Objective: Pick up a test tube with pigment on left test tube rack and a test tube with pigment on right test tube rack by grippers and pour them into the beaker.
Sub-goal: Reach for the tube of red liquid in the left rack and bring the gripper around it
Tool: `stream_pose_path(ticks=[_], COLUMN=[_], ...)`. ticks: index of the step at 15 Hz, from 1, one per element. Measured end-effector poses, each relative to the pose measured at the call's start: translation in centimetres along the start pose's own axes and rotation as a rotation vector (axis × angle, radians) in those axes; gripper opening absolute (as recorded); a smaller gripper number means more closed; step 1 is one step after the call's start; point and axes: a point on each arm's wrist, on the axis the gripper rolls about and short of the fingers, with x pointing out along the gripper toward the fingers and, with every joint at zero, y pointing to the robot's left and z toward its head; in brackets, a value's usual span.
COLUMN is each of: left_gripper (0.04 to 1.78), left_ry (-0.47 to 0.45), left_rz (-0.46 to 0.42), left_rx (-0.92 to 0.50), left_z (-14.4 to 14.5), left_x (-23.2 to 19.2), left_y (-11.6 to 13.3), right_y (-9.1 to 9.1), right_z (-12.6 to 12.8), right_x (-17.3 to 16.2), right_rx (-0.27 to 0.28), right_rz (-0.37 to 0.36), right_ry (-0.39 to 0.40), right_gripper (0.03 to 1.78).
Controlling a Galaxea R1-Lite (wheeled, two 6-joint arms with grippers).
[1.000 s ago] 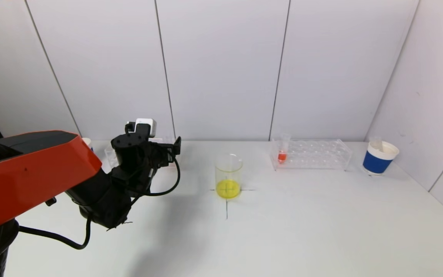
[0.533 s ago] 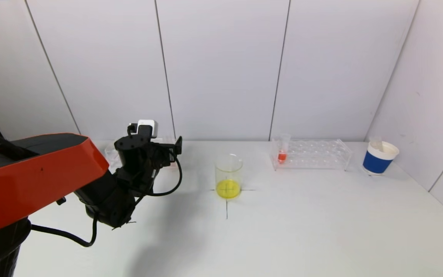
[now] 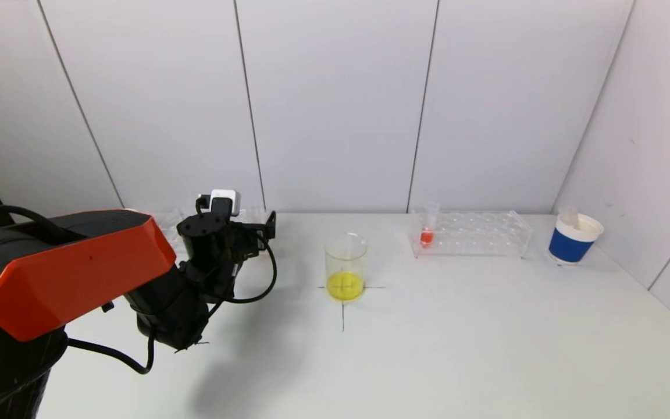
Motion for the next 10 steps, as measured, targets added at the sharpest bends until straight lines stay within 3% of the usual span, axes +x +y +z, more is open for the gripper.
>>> stream_pose_path(ticks=[10], left_gripper=[1.76], left_ry=[-0.003], left_rz=[0.001], left_rx=[0.009], left_z=[-1.4], left_x=[0.5], left_y=[0.0], right_y=[0.0], right_z=[0.0], right_x=[0.0], right_rx=[0.0], right_rz=[0.0], right_ry=[0.0], right_gripper=[1.76])
